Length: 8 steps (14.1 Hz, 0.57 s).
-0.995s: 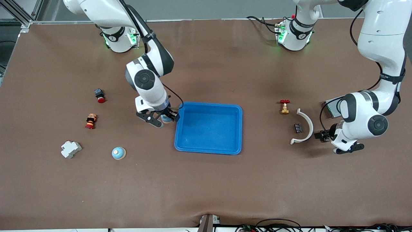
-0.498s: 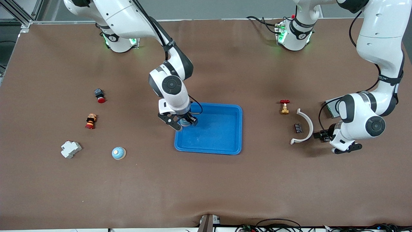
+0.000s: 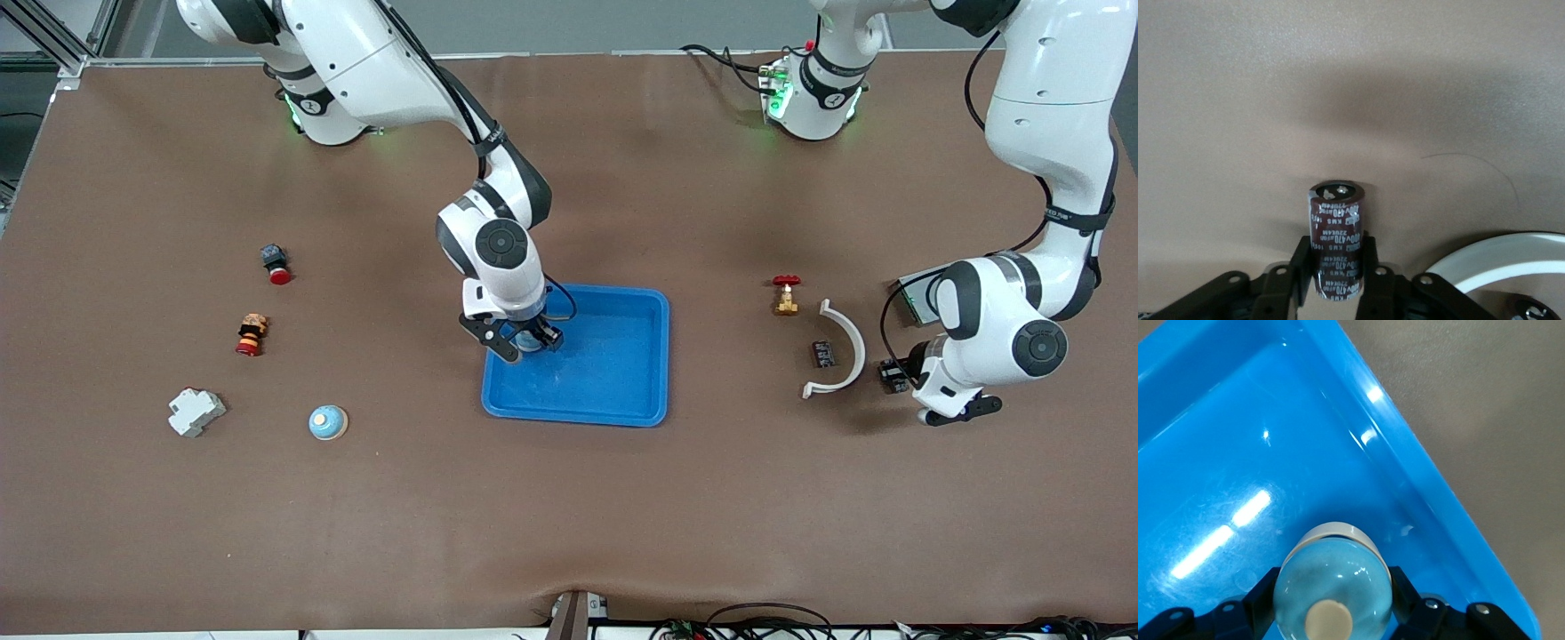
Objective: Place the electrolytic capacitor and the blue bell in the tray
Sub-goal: 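Carry the bell over the tray while the left gripper lifts the capacitor, then lower the bell into the tray while the left gripper carries the capacitor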
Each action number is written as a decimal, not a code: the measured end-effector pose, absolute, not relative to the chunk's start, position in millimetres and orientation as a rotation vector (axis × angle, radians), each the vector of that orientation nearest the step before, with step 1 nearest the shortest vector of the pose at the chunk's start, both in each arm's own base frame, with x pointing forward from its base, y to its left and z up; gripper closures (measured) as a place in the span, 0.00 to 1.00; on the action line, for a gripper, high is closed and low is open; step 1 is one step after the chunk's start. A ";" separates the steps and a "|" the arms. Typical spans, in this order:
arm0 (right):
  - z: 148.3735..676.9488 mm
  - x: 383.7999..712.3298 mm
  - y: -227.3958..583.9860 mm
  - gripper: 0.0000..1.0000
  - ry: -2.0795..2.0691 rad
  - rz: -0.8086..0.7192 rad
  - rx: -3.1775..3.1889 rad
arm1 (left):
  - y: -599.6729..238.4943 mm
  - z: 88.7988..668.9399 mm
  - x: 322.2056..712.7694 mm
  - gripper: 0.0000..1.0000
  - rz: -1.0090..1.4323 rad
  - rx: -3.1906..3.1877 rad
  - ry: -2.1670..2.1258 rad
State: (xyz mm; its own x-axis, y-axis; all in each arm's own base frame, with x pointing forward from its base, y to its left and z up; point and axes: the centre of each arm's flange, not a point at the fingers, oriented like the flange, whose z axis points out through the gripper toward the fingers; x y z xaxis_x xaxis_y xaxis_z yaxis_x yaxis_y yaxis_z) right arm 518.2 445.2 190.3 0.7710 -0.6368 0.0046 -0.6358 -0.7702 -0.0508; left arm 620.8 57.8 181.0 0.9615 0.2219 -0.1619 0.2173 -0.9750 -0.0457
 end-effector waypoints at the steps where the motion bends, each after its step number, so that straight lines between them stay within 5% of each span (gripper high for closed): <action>1: 188.3 518.4 445.2 0.30 1.053 -0.035 -2.909 | 58.3 181.1 620.8 0.67 0.259 -3.084 -0.348; 8: 176.5 512.1 456.5 0.30 1.086 -0.034 -2.898 | 63.5 201.0 636.1 0.67 0.222 -3.087 -0.359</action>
State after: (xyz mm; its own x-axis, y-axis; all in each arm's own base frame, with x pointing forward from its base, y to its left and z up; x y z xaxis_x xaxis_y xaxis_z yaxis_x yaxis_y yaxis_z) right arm 512.1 456.5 176.5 0.7536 -0.6573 0.0043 -0.6563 -0.7528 -0.0512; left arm 636.1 63.5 201.0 0.9633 0.2301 -0.1380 0.2263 -0.9731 -0.0423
